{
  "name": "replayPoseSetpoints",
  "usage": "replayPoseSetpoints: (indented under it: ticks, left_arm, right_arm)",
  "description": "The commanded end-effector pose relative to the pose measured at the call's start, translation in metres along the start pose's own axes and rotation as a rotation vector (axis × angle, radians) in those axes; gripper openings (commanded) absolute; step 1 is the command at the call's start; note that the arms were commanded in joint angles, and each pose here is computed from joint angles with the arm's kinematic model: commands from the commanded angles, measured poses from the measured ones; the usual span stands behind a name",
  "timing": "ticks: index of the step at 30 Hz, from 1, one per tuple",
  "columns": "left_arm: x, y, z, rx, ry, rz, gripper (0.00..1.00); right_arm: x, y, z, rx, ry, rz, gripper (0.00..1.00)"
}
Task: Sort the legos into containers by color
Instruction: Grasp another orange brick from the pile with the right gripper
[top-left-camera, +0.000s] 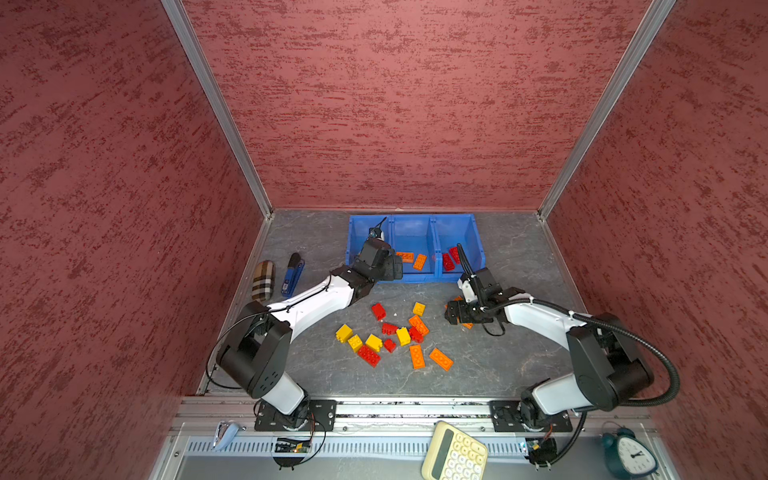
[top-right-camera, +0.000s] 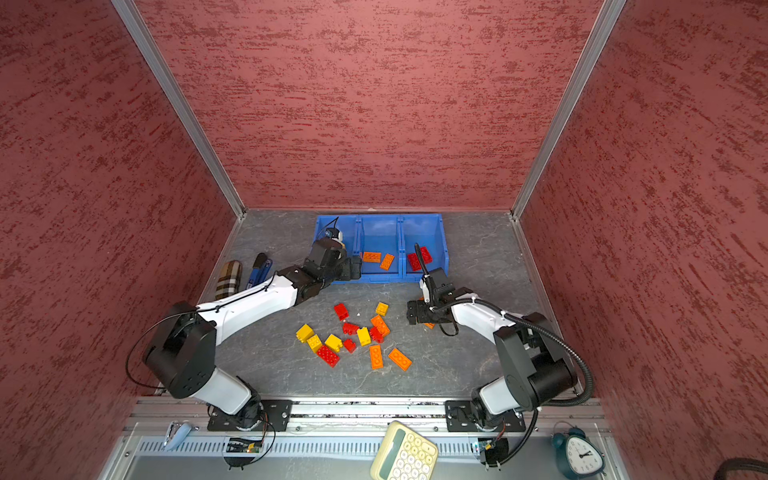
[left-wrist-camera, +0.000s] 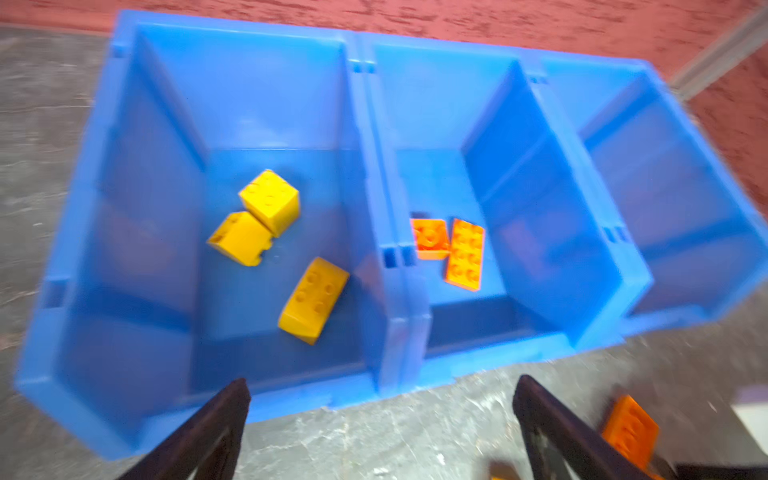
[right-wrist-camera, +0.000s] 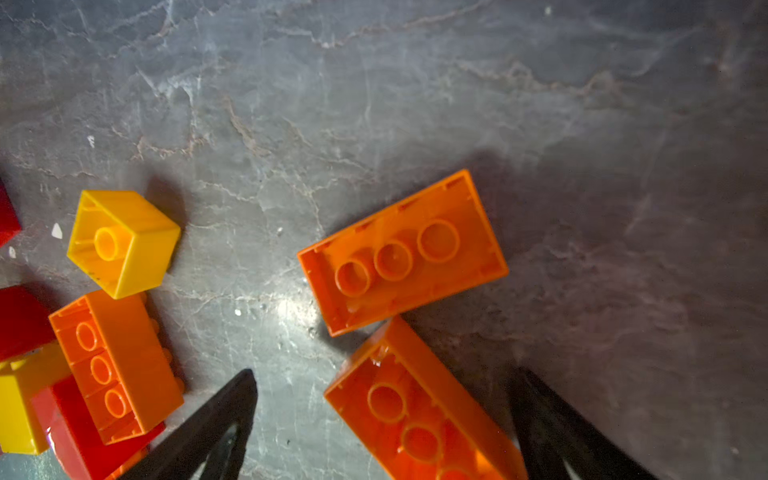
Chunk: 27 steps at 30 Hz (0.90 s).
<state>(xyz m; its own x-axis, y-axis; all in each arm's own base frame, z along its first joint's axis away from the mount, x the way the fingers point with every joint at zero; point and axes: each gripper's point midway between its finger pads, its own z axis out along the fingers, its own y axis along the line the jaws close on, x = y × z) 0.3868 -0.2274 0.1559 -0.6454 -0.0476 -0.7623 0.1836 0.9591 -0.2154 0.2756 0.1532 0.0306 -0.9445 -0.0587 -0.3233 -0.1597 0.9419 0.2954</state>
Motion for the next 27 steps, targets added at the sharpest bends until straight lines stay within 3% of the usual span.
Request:
replayPoseSetpoints:
  ticks: [1,5,12,17,21,27]
  left_arm:
    - [-0.005,-0.022,-0.016,0.134,-0.034,0.037,0.99]
    - [0.000,-0.016,-0.021,0.123,-0.031,0.048,0.99]
    - [0.003,-0.012,-0.018,0.097,-0.019,0.060,0.99]
    - [0.001,-0.015,-0.016,0.106,-0.024,0.047,0.99]
    - [0.001,-0.016,-0.015,0.109,-0.022,0.045,0.99]
    - [0.000,-0.013,-0.015,0.089,-0.031,0.037,0.99]
  right_arm:
    - [0.012,0.008,-0.001,-0.041,0.028,0.019,0.91]
    - [0.021,0.018,0.003,-0.017,0.034,-0.014,0.84]
    - [0.039,0.014,0.008,0.194,0.092,-0.123,0.67]
    - [0.032,0.014,0.010,0.256,0.070,-0.161,0.53]
    - [0.023,0.004,0.008,0.339,0.046,-0.134,0.50]
    - [0.020,0.013,0.010,0.293,0.025,-0.124,0.41]
